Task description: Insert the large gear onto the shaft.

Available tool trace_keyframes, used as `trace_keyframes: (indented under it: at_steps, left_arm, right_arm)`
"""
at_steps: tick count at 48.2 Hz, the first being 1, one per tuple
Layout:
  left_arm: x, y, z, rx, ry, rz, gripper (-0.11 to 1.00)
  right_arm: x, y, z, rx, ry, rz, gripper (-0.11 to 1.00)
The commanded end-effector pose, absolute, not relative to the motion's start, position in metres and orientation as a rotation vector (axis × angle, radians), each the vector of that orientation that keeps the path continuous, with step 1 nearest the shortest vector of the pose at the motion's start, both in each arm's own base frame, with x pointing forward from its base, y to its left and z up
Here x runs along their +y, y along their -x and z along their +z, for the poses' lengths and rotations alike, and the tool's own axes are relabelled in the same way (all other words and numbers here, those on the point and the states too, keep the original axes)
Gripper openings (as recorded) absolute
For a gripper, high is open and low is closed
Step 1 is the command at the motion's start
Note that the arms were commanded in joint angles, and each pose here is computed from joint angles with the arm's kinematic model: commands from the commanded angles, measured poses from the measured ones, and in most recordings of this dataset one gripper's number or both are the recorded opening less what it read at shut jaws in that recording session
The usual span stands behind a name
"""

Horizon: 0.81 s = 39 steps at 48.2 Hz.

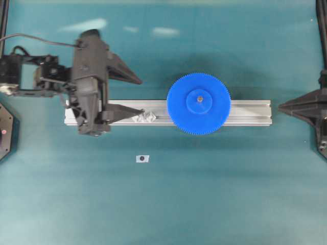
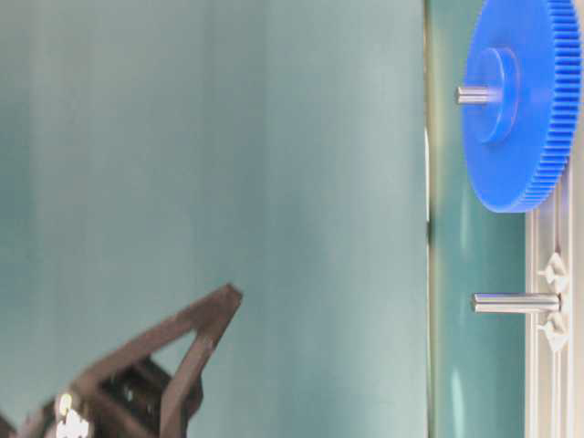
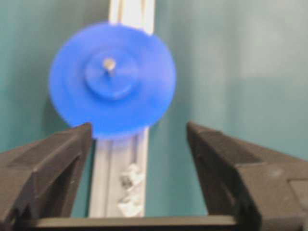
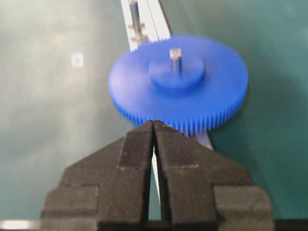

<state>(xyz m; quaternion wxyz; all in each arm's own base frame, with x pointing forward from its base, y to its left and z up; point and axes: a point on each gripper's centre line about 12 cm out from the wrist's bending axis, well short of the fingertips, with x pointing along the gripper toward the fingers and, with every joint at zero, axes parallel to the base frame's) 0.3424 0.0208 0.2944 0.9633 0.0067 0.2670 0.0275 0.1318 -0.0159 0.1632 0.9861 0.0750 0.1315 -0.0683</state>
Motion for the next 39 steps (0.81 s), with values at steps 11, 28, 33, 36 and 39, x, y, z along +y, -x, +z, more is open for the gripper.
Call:
trace_keyframes:
  at_steps: [11,28,33,36,39]
  left_arm:
    - [0.019,-0.333,0.296,0.513,-0.017,0.052,0.79]
    - [0.017,-0.330,0.285,0.505,-0.021,0.046,0.79]
    - [0.017,-0.329,0.286,0.485,-0.021,0.046,0.79]
    - [0.017,-0.328,0.287,0.473,-0.025,0.046,0.79]
    - [0.016,-0.325,0.286,0.464,-0.022,0.044,0.79]
  right_arm:
    - [-0.016,-0.128,0.148,0.238,-0.144,-0.138,0.09]
    - [-0.016,-0.126,0.144,0.231,-0.141,-0.140,0.09]
    - [-0.016,-0.126,0.144,0.229,-0.141,-0.137,0.09]
    - [-0.016,-0.126,0.144,0.228,-0.141,-0.137,0.09]
    - [-0.016,-0.126,0.144,0.231,-0.141,-0.137,0.09]
